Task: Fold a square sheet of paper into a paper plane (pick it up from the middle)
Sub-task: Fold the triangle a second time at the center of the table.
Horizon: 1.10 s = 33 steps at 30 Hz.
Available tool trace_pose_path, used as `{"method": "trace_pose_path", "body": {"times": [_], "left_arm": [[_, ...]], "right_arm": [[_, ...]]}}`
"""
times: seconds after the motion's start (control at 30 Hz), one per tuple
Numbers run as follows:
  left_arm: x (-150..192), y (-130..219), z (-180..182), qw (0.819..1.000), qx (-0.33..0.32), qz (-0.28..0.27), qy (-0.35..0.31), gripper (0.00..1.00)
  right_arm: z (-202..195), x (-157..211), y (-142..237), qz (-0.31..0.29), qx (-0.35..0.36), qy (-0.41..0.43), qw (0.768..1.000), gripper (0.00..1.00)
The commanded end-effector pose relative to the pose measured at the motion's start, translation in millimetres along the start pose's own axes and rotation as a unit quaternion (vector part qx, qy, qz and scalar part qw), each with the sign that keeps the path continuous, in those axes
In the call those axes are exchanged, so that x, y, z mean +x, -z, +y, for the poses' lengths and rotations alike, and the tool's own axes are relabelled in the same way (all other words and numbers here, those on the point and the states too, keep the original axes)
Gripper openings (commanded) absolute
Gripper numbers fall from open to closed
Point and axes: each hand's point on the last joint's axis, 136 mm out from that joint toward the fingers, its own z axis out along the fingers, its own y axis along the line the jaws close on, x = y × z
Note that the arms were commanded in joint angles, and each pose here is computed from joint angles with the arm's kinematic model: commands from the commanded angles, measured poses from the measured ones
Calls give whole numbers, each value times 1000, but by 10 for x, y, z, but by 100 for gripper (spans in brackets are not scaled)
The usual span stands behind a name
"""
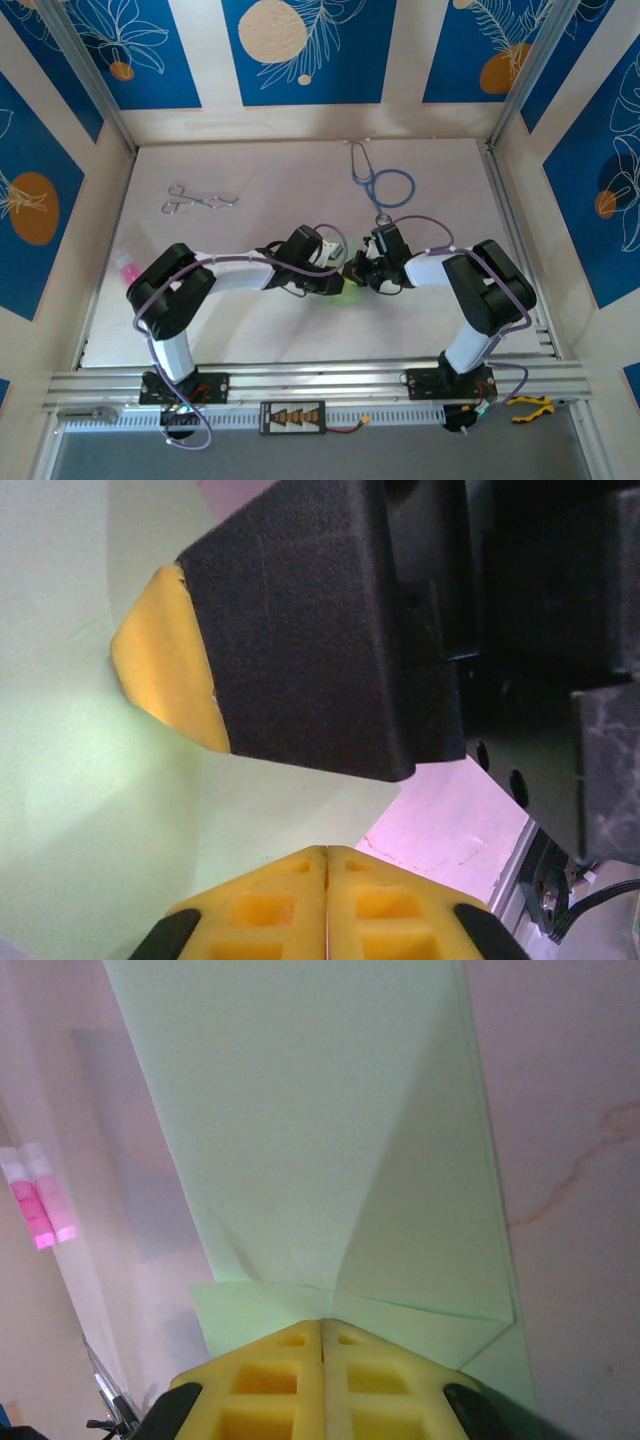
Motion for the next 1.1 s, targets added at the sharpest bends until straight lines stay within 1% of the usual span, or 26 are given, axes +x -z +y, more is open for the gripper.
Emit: {"method": "trace_pose_path", "body": {"times": [0.0, 0.13, 0.4, 0.63, 1.07], "left_arm": [[78, -64, 4, 1000, -4, 29, 3, 10], [124, -92, 136, 999, -31, 36, 8, 10], [247, -134, 303, 997, -59, 50, 14, 9], [334, -94, 348, 996, -65, 53, 18, 9], [622, 0, 345, 995, -43, 75, 50, 10]], "right_arm": [[-348, 136, 20, 17, 64, -35, 997, 0], [-355, 141, 12, 18, 65, -36, 997, 0], [-365, 147, 0, 20, 66, -37, 997, 0], [-395, 154, -3, 24, 74, -38, 996, 0], [-434, 176, -18, 30, 80, -41, 995, 0]]}}
